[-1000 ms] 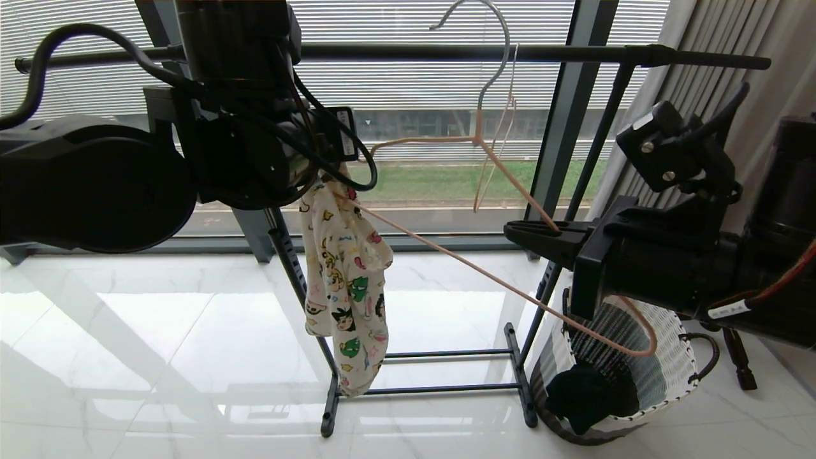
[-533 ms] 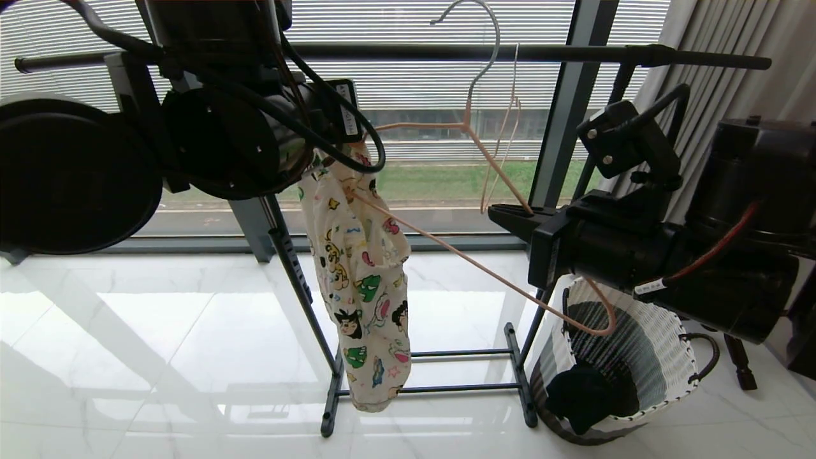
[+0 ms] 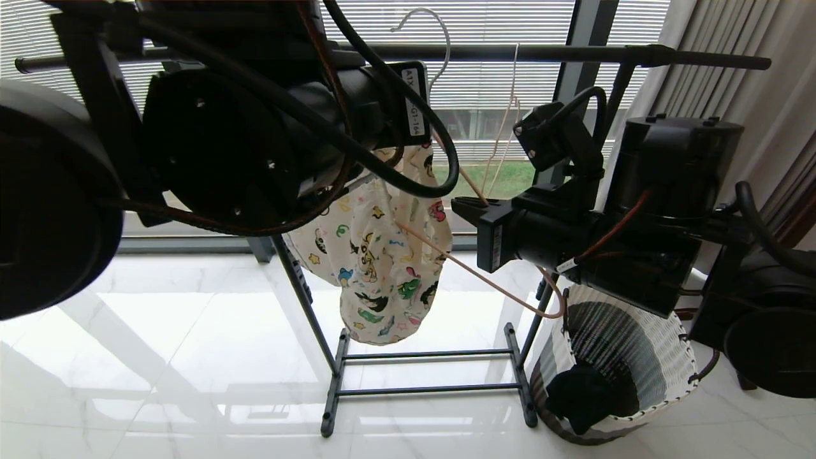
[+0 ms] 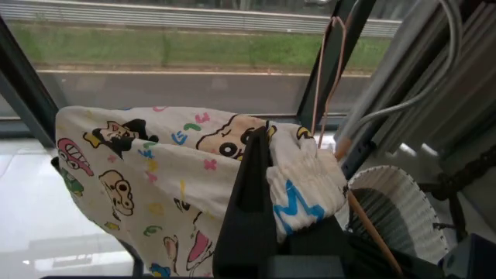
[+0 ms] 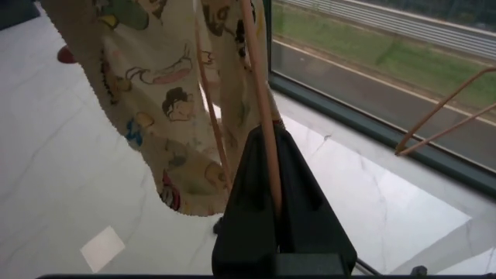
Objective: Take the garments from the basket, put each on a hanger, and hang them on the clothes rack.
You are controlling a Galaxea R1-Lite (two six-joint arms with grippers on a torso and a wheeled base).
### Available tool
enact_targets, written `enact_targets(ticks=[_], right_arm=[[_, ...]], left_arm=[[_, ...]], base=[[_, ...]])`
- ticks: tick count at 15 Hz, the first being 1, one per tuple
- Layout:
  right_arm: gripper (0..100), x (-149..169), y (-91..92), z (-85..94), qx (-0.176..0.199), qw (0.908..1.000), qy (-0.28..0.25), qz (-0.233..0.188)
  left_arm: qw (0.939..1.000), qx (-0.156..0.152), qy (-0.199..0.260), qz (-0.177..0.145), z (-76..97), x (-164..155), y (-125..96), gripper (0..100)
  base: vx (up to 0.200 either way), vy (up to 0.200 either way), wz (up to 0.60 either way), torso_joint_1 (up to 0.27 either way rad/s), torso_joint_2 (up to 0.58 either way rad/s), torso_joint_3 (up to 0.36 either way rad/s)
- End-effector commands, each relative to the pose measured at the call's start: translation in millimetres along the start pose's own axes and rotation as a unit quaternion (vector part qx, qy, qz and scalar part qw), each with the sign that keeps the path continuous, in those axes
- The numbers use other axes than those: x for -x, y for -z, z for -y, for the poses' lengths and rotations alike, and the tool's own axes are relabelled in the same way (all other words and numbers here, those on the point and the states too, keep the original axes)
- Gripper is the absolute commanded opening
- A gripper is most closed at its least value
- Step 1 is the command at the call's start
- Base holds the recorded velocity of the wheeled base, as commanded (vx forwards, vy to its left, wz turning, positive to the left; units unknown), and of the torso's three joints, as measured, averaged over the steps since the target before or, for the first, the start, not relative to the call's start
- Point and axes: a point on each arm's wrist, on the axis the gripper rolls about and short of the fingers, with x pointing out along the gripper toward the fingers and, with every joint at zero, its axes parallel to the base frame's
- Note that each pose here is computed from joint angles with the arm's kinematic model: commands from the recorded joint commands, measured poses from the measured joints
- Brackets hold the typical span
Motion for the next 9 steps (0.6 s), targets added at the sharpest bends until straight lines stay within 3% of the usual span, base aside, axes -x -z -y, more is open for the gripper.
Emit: enact_targets(ticks=[1,4,5,7,9], right_arm=[[0,-6,4.2,3.4,0.001,0.9999,0.015,-0.005],[0,-5,-1.7,10.5,0.008,0.9989,0.042,0.019],[0,-5,-2.5,10.1,0.019,0.9985,0.046,0.022],[0,-6,-3.7,1.7,0.045,0.9979,0.035,0.031],[0,-6,-5.2,-4.0,0.059,0.997,0.029,0.04]], left_arm=[[0.9999,0.004,-0.006,0.007,-9.2,6,-6,0],[0.9994,0.012,-0.027,0.018,-28.2,10,-15,0],[0.9994,0.014,-0.025,0.021,-28.7,11,-17,100],[0.9996,0.013,-0.006,0.022,-20.9,18,-18,100],[0.9997,-0.009,0.011,0.021,-12.2,24,-17,100]], base=[[0.0,0.0,0.0,0.0,0.0,0.0],[0.0,0.0,0.0,0.0,0.0,0.0],[0.0,0.0,0.0,0.0,0.0,0.0],[0.0,0.0,0.0,0.0,0.0,0.0],[0.0,0.0,0.0,0.0,0.0,0.0]])
